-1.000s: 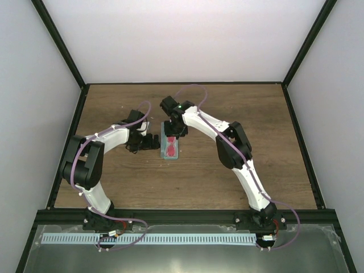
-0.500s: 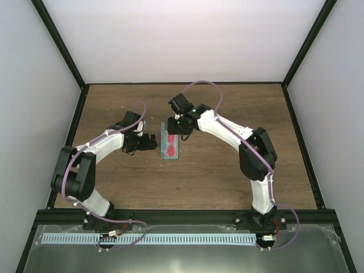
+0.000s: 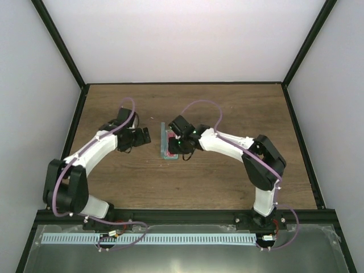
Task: Organize the sunglasses
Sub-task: Adjust the sunglasses in the sunglasses case.
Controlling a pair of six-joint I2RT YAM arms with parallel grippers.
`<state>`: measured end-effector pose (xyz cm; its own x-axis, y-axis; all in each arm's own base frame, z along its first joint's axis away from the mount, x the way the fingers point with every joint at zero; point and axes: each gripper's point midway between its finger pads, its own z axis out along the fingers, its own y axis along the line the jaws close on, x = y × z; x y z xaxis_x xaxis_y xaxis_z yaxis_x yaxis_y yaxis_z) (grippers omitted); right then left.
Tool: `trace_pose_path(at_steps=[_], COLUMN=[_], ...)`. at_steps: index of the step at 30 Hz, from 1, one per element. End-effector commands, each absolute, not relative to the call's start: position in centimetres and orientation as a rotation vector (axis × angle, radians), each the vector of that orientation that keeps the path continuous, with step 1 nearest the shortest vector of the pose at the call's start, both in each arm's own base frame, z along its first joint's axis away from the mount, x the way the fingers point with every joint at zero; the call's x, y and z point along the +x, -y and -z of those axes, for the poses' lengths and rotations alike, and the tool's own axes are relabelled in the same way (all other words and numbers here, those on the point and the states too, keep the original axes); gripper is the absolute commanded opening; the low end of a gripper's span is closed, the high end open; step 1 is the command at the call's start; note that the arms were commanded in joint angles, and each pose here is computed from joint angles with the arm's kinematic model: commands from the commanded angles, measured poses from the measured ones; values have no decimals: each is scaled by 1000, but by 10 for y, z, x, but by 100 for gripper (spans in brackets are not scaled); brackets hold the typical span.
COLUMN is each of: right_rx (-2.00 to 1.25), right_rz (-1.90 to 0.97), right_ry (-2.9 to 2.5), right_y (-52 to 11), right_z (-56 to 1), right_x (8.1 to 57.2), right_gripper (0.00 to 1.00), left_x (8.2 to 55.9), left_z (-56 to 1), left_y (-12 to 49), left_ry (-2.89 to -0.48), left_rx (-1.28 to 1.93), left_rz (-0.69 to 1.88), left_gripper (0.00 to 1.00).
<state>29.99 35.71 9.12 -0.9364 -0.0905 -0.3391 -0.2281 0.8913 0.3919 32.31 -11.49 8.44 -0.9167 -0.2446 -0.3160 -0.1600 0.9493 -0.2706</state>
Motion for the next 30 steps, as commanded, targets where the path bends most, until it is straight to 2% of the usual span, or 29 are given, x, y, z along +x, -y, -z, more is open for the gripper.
trace_pose_path(at_steps=[1, 6, 12, 15, 17, 23, 30], right_rx=[-198, -236, -252, -271, -292, -439, -574], right_rz=[-728, -731, -790, -814, -815, -863, -915], right_ry=[-2643, -2619, -2602, -2591, -2582, -2508, -2474], right_y=[-371, -380, -381, -375, -370, -368, -365], right_z=[-108, -109, -113, -115, -117, -141, -152], right_x=[287, 283, 276, 268, 264, 252, 245], right_gripper=[35, 35, 30, 26, 19, 5, 1], left_x=[326, 318, 326, 332, 333, 331, 338], left_z=[-119, -129, -128, -122, -124, -140, -135], left_y=[95, 72, 69, 72, 72, 67, 67], left_ry=[-2635, -2552, -2522, -2547, -2534, -2489, -2454], left_rx=[-467, -563, -628, -627, -624, -614, -552], left_rz=[303, 217, 212, 200, 202, 186, 180], left_gripper=[100, 100, 100, 100, 100, 100, 100])
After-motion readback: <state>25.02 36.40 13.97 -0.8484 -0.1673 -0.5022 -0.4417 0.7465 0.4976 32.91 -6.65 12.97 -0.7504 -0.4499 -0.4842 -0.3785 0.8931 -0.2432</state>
